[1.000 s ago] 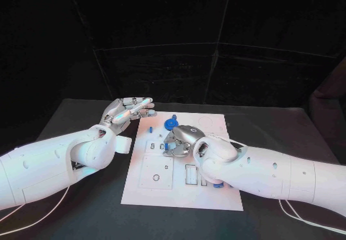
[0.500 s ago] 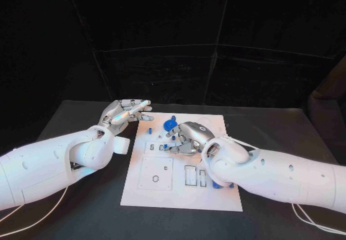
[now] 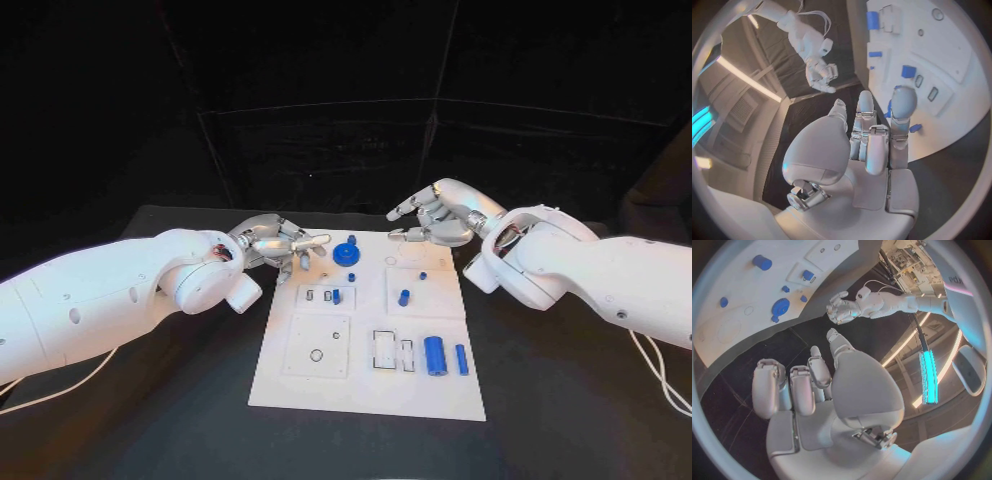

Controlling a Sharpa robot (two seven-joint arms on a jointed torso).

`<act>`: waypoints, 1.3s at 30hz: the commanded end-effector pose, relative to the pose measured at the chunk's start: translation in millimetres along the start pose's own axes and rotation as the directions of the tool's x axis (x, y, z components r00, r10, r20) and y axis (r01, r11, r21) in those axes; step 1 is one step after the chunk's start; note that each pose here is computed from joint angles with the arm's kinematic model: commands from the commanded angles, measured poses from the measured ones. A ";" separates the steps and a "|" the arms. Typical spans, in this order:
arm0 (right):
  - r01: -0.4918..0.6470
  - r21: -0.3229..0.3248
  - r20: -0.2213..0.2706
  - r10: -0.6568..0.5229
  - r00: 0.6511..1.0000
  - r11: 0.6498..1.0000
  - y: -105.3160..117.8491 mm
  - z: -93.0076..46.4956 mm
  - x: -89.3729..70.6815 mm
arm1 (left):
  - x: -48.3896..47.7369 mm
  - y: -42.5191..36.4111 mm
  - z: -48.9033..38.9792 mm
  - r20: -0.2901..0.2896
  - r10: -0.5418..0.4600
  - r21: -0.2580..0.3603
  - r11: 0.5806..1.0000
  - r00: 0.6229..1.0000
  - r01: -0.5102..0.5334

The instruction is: Assemble the parts on the task board

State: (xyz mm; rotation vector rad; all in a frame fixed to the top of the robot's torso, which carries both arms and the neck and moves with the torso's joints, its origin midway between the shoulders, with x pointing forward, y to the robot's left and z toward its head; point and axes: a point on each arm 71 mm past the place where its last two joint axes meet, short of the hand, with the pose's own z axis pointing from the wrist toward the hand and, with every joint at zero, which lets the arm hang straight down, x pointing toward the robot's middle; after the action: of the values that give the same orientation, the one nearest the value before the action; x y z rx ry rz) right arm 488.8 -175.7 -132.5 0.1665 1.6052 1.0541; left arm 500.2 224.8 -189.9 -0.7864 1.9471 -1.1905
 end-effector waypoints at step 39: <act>-0.173 0.150 -0.026 0.179 0.984 0.973 -21.9 10.4 -17.1 | 46.3 -22.1 71.4 -0.390 0.630 -0.374 0.558 0.672 -0.741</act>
State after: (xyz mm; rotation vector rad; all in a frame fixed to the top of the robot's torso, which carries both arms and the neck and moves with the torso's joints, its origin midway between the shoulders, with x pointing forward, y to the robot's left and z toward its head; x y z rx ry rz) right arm 512.5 -194.7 -135.6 0.4148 1.7155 1.0851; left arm 535.8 142.7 -203.9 -0.0535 2.4144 -0.3254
